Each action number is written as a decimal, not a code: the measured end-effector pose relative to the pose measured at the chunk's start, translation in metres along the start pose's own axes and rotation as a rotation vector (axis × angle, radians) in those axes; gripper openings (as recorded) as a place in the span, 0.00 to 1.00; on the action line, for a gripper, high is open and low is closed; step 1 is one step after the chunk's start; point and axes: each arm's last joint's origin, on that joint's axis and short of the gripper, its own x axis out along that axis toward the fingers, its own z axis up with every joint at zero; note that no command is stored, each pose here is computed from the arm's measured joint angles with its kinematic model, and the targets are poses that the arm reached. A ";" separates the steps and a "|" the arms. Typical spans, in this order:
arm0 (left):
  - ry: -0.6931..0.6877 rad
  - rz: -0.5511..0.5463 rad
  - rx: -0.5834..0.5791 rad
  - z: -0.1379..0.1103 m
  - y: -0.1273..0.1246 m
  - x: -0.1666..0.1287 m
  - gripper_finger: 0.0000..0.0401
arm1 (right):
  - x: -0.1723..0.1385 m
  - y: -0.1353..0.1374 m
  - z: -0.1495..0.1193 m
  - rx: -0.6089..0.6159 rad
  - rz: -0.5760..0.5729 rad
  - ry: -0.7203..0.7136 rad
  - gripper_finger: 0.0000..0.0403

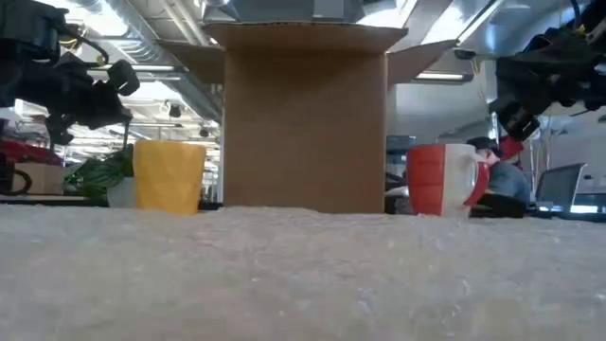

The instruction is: Wrap mug

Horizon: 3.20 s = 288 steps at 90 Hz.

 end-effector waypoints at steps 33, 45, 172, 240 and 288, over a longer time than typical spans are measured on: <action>0.000 0.000 0.000 0.000 0.000 0.000 0.00 | 0.000 0.000 0.000 0.000 -0.006 -0.005 0.17; 0.000 0.000 0.000 0.000 0.000 0.000 0.00 | 0.000 -0.002 0.002 0.044 -0.072 -0.066 0.17; 0.198 -0.598 0.345 -0.009 -0.023 -0.012 0.00 | -0.012 0.041 0.042 -0.274 0.145 -0.491 0.17; 0.439 -0.719 0.822 0.069 -0.106 -0.001 0.00 | 0.022 0.099 0.176 -0.273 -0.493 0.284 0.17; 0.796 -0.662 0.700 0.057 -0.090 -0.020 0.00 | 0.040 0.024 0.089 -0.080 -0.515 0.289 0.17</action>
